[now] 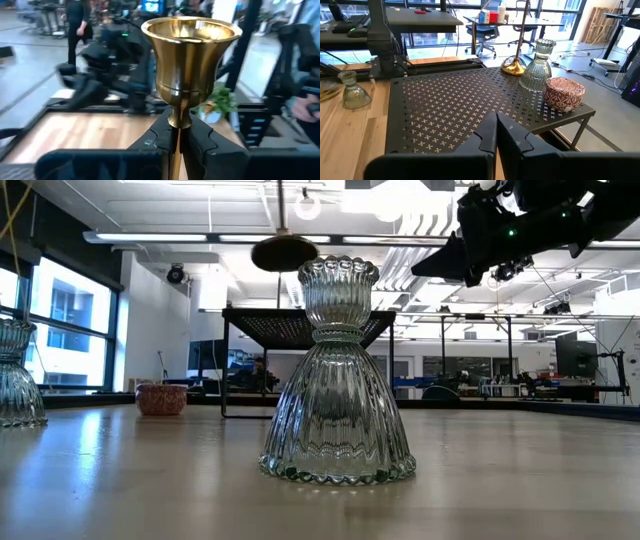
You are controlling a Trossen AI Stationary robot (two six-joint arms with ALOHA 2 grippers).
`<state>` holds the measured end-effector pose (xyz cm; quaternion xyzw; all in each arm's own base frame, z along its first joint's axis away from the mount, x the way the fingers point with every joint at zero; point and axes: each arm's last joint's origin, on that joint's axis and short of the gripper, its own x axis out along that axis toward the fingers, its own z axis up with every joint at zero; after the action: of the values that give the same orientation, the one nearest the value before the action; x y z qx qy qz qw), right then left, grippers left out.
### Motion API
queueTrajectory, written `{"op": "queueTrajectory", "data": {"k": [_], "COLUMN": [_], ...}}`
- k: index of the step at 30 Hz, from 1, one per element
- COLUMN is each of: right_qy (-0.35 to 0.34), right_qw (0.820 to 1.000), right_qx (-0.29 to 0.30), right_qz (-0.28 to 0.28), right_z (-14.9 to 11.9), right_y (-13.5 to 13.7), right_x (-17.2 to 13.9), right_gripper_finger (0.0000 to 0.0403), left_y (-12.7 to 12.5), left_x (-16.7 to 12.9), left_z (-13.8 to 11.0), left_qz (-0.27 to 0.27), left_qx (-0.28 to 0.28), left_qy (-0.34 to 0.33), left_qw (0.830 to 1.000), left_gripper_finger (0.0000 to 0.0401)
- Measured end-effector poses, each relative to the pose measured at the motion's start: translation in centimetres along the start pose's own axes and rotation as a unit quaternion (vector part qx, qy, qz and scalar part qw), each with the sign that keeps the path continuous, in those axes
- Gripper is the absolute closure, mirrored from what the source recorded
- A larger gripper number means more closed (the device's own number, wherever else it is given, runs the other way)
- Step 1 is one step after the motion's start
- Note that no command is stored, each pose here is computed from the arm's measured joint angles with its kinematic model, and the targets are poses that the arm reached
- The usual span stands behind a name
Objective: Pick & Place candle stick holders
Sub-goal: Put the top gold candle holder on the shelf
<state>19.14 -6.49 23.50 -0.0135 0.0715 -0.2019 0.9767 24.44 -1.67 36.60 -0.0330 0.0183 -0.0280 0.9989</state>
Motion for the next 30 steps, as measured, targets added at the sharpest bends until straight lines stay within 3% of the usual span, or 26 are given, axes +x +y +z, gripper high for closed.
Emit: {"op": "queueTrajectory", "data": {"k": [5,15,30], "right_qy": [0.000,-0.002,-0.004], "right_qw": [1.000,1.000,1.000], "right_qx": [0.003,0.010,0.010], "right_qz": [0.000,0.000,-0.004], "right_z": [0.0,0.0,0.1], "right_y": [0.0,0.0,0.0], "right_x": [0.0,0.0,0.0], "right_gripper_finger": [0.0403,0.0403,0.0403], "left_y": [3.2,11.0,17.4], "left_x": [-2.1,-3.7,-2.5], "left_z": [2.5,1.8,0.4], "left_qz": [0.076,0.232,0.261], "left_qx": [0.012,0.022,0.018], "left_qy": [0.009,0.054,0.033], "left_qw": [0.997,0.971,0.965], "left_gripper_finger": [0.0391,0.0388,0.0387]}}
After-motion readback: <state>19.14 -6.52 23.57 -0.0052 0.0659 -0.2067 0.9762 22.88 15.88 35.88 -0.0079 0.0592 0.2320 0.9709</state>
